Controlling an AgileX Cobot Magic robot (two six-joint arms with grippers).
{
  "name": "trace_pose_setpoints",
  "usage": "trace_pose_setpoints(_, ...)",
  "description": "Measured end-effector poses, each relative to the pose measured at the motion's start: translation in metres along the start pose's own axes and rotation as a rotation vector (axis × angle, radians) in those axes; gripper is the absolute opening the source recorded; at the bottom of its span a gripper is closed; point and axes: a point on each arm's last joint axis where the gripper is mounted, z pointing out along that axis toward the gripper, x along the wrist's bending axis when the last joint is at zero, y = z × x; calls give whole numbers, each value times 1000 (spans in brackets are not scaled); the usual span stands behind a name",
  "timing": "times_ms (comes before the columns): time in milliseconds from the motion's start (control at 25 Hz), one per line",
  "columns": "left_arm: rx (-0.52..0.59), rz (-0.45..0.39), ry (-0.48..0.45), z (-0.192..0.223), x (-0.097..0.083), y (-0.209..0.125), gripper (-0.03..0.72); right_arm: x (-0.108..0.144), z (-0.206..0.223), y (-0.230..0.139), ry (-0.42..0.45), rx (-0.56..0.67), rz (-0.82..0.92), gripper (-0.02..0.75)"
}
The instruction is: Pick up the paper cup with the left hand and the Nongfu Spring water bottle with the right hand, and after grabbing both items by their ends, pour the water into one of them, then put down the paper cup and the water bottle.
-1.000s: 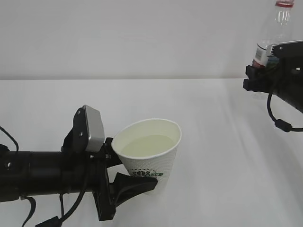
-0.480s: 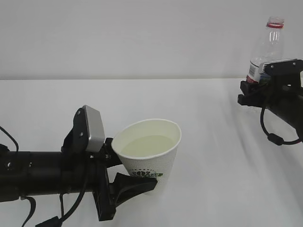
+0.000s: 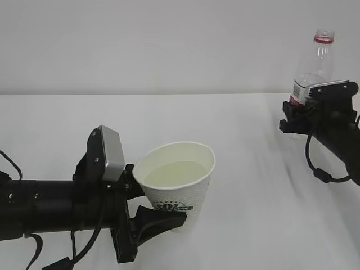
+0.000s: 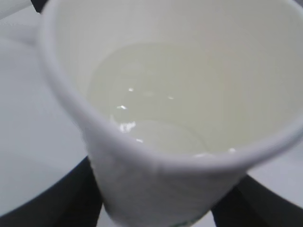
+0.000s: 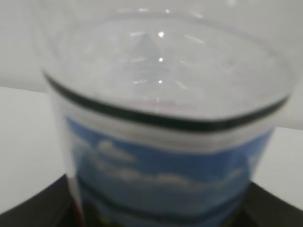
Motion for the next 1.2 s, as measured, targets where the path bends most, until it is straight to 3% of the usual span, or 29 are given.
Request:
trace_pose_setpoints(520,2,0,1,0,0,0,470,1,1,-6,0,-51,1,442)
trace_pose_setpoints(840,7,0,2,0,0,-1,470,2,-1,-6,0,-66,2,624)
trace_pose_setpoints(1200,16,0,6,0,1,-1,470,1,-1,-5,-8,-81,6,643)
